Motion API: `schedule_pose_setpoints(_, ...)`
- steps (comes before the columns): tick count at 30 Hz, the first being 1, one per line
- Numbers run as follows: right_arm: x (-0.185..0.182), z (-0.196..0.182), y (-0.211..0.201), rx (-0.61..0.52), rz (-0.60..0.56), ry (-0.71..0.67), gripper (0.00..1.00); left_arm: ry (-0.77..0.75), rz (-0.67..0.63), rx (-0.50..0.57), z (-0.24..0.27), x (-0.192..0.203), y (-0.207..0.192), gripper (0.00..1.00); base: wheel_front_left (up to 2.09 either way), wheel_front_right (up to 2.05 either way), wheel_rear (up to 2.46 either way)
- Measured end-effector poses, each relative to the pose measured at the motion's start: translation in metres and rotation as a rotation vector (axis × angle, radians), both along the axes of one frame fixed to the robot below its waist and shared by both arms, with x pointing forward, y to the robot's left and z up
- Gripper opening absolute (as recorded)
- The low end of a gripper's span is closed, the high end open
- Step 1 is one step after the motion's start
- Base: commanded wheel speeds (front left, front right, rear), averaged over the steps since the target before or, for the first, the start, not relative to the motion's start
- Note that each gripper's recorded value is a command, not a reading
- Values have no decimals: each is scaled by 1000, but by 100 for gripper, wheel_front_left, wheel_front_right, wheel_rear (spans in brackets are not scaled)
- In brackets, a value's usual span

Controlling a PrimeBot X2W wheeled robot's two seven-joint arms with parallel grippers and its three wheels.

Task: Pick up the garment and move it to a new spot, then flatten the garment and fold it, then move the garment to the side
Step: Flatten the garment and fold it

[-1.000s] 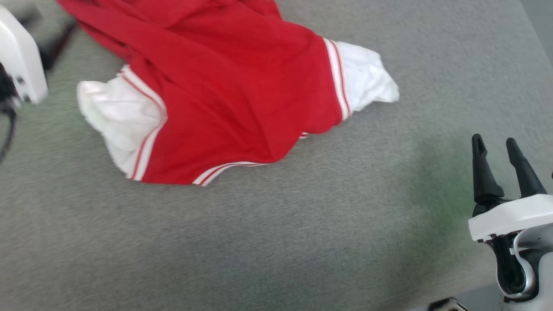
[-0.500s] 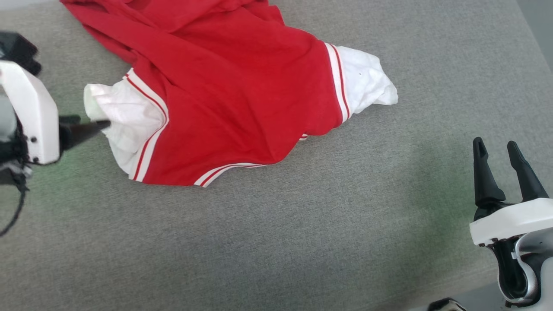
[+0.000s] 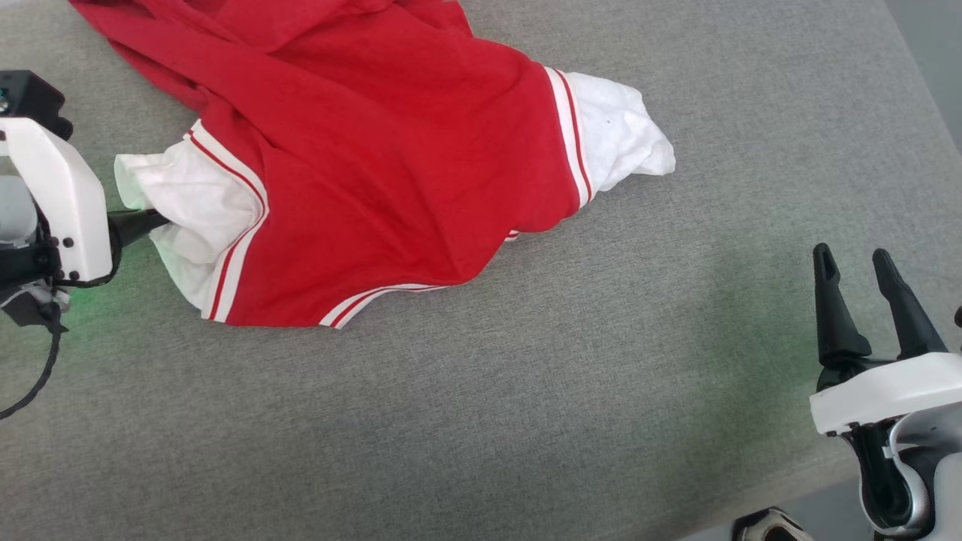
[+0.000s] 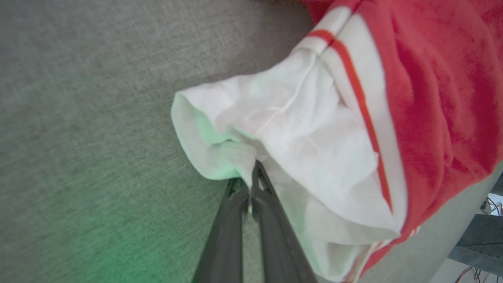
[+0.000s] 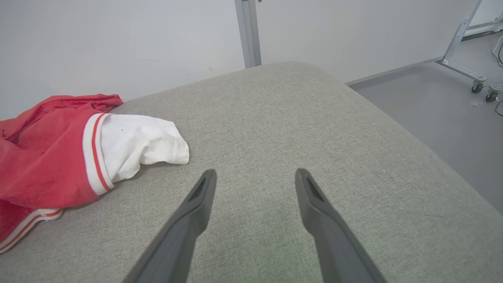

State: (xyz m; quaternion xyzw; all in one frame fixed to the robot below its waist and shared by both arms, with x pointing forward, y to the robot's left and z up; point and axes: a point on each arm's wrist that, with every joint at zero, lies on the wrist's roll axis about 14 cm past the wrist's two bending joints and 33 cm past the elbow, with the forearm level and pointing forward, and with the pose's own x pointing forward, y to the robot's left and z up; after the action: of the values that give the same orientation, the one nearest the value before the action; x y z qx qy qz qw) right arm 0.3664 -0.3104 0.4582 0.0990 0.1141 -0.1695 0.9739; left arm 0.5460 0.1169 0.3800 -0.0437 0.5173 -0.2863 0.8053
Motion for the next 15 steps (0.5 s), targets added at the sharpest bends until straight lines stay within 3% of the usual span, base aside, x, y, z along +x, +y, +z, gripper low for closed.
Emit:
schedule_pose_setpoints(9, 11, 2, 8, 7, 31, -14, 100, -41, 88, -37, 14, 1, 17, 0, 0, 0, 0)
schedule_pose_setpoints(15, 21, 3, 19, 16, 67, -20, 100, -87, 199, -32, 32, -1, 61, 0, 0, 0, 0)
